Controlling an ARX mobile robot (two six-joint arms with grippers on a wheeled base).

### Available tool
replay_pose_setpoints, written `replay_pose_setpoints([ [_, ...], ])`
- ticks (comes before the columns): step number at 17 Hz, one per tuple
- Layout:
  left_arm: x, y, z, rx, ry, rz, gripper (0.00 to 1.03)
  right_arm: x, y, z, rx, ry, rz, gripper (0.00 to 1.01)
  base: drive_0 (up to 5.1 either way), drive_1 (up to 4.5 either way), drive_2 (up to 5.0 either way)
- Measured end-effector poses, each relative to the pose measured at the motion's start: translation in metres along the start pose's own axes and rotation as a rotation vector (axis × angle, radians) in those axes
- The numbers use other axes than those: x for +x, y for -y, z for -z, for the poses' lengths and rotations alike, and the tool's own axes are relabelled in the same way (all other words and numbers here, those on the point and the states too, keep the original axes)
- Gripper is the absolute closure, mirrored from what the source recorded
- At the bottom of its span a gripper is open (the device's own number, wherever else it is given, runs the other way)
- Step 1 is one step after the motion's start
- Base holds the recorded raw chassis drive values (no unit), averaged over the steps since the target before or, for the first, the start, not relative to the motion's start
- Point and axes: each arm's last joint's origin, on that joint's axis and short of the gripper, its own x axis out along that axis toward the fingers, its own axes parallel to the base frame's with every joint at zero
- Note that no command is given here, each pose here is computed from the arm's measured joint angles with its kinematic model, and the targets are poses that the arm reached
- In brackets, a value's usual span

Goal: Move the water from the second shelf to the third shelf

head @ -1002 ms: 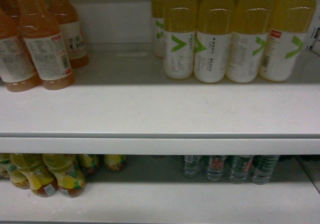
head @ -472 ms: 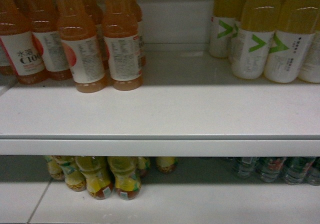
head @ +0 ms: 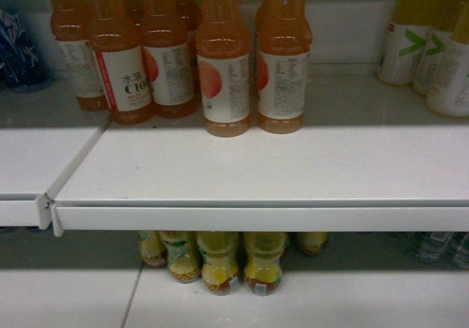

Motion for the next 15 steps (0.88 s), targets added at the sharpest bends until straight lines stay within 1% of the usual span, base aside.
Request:
replay_pose_setpoints([
  [15,0.0,0.0,-0.0001,0.0,0.001,0.0,0.05,-0.0001,0.0,0.0002,0.001,-0.002,-0.001,0.69,-5.1,2.35,2.4],
])
